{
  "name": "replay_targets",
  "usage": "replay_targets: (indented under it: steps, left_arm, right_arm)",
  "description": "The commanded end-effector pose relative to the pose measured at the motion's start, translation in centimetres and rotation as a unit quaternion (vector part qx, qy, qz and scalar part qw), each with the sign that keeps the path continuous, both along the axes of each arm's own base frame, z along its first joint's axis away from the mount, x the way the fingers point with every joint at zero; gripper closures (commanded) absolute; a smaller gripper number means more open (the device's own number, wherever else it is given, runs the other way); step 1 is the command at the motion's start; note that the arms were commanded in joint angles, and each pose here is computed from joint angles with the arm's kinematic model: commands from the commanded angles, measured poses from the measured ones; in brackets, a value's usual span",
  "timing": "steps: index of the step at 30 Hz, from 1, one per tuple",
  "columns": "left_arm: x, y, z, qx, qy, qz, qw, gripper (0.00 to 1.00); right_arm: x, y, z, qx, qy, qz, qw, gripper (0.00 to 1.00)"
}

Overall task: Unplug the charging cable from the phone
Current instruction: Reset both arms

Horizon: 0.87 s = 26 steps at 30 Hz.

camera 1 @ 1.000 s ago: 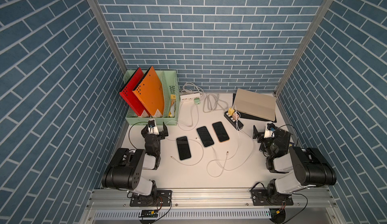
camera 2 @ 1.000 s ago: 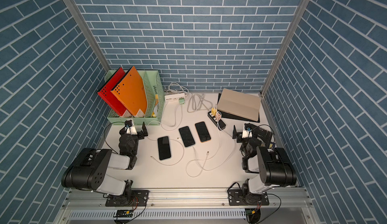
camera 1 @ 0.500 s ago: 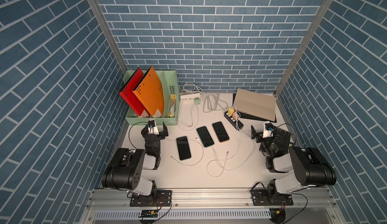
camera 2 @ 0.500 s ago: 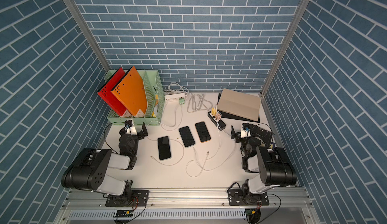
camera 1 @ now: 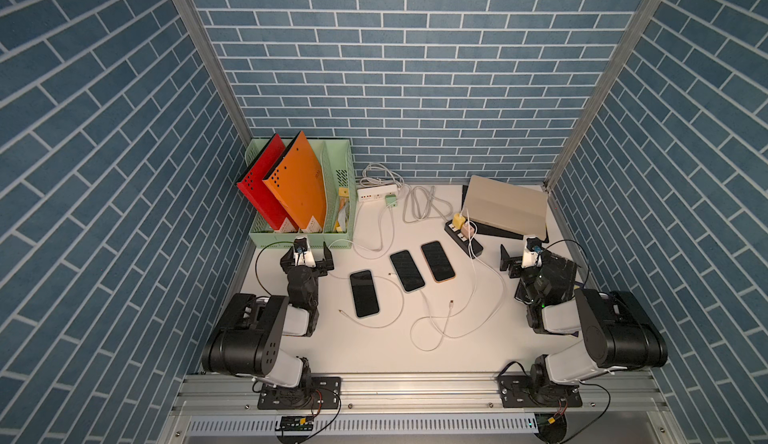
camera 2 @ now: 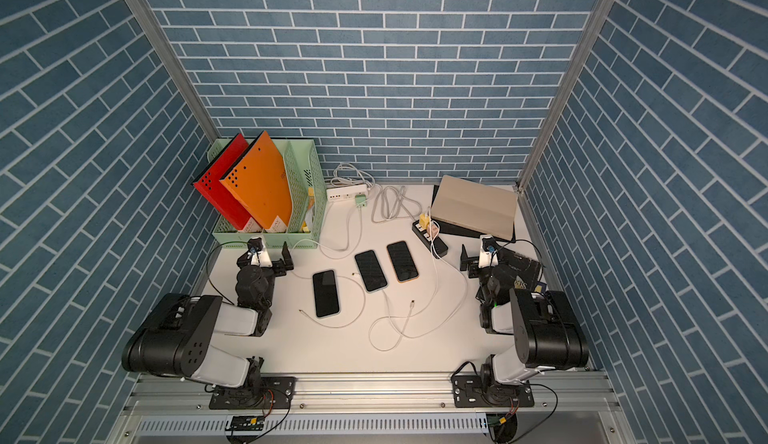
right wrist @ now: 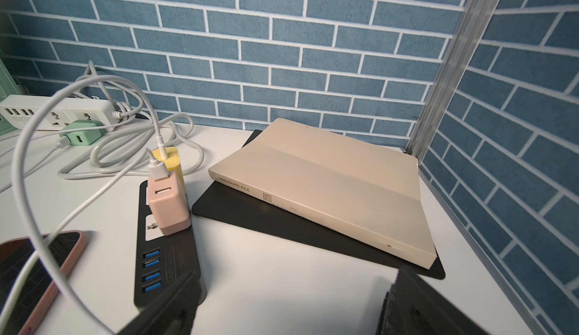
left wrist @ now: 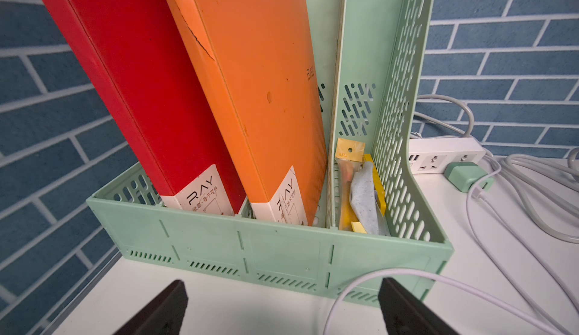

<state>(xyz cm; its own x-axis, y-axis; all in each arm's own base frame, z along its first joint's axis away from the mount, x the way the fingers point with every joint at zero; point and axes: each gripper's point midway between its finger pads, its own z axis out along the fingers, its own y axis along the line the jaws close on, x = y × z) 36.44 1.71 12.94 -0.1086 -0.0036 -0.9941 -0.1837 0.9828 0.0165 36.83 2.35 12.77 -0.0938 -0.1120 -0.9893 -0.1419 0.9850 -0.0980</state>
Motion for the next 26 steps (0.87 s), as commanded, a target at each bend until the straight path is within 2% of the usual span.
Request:
replay_targets:
  steps: [1,4,6,8,26]
  left_arm:
    - [0.3,0.3,0.2,-0.002,-0.004,0.005,1.000,0.00]
    - [0.2,0.3,0.2,-0.002,-0.004,0.005,1.000,0.00]
    - [0.4,-0.8,0.2,0.007,-0.002,-0.029,1.000,0.00]
    - [0.3,-1.1,0.3,0.009,-0.004,-0.037,0.999,0.00]
    - [0.4,-0.5,0.1,0.003,0.000,-0.021,1.000,0.00]
  right_arm:
    - [0.3,-0.1,-0.1,0.007,0.003,-0.007,1.000,0.01]
    - [0.3,-0.1,0.0,0.008,0.003,-0.006,1.000,0.00]
    - [0.2,-0.1,-0.1,0.007,0.003,-0.006,1.000,0.00]
    - [0.3,-0.1,0.0,0.008,0.003,-0.006,1.000,0.00]
    - [0.3,-0.1,-0.1,0.007,0.005,-0.007,1.000,0.01]
